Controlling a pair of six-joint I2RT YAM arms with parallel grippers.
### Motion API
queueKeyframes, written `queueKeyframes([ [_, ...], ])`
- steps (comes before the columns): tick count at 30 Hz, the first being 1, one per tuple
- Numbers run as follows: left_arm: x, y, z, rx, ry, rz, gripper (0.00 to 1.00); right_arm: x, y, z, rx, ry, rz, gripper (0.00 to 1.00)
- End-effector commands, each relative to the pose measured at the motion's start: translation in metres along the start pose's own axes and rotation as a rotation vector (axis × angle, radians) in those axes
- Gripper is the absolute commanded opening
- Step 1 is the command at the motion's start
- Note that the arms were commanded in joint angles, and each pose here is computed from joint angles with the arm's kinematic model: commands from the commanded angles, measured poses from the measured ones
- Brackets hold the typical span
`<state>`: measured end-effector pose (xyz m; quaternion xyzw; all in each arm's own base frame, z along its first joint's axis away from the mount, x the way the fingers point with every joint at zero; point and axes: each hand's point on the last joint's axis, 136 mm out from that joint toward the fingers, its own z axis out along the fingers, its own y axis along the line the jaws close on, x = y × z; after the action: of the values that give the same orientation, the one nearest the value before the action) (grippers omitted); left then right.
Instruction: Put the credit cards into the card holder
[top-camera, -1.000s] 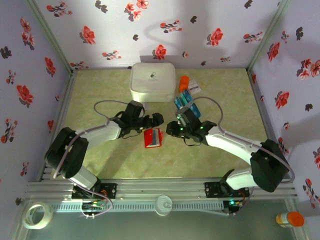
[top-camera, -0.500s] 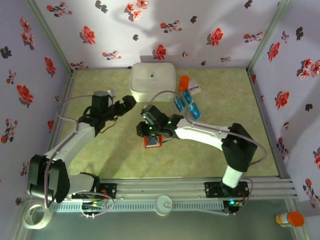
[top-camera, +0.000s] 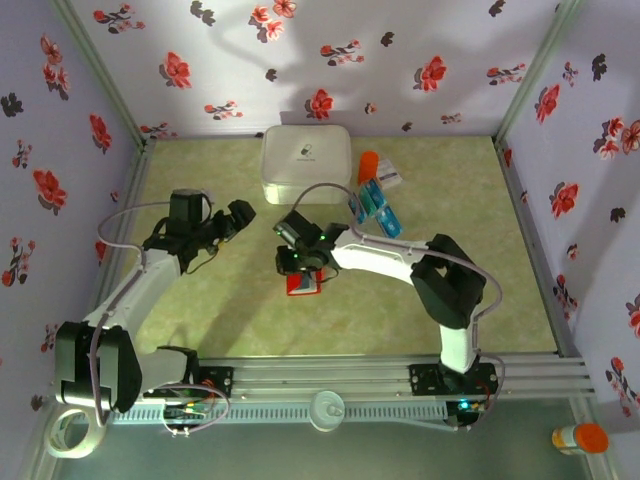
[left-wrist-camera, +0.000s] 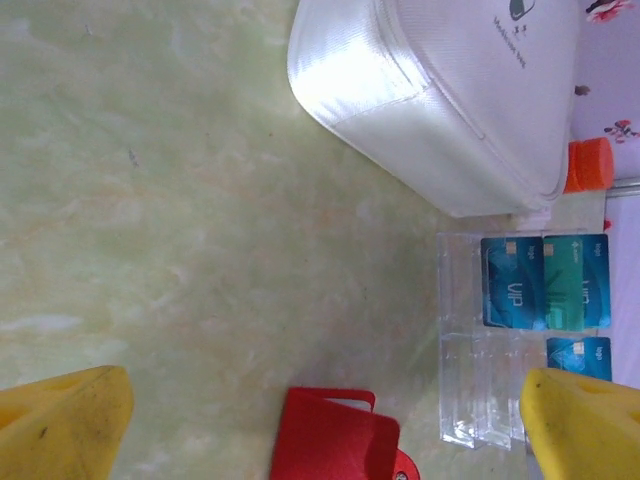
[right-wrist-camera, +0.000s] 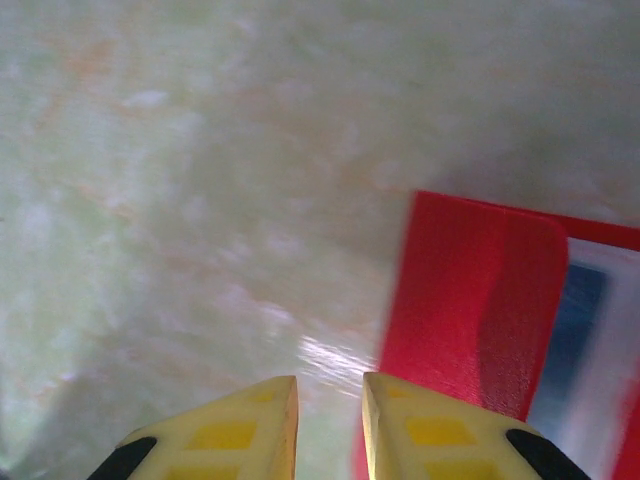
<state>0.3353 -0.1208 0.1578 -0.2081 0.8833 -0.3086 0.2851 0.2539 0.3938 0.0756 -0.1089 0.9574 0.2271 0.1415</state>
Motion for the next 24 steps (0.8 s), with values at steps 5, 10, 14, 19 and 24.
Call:
queueKeyframes([
  [5, 0.021, 0.007, 0.007, 0.016, 0.069, 0.050, 1.00, 0.010, -0.039, 0.001, 0.034, -0.021, 0.081, 0.24],
  [10, 0.040, -0.001, 0.014, 0.043, 0.105, 0.104, 1.00, 0.017, -0.049, 0.007, 0.026, -0.023, 0.111, 0.24],
  [14, 0.062, 0.001, 0.024, -0.007, 0.169, 0.170, 1.00, 0.024, -0.055, 0.009, 0.021, -0.022, 0.130, 0.24],
  [19, 0.086, 0.013, 0.038, -0.130, 0.251, 0.274, 1.00, 0.030, -0.059, 0.010, 0.016, -0.020, 0.143, 0.24],
  [24, 0.107, 0.026, 0.052, -0.226, 0.338, 0.354, 1.00, 0.032, -0.060, 0.011, 0.012, -0.020, 0.152, 0.24],
])
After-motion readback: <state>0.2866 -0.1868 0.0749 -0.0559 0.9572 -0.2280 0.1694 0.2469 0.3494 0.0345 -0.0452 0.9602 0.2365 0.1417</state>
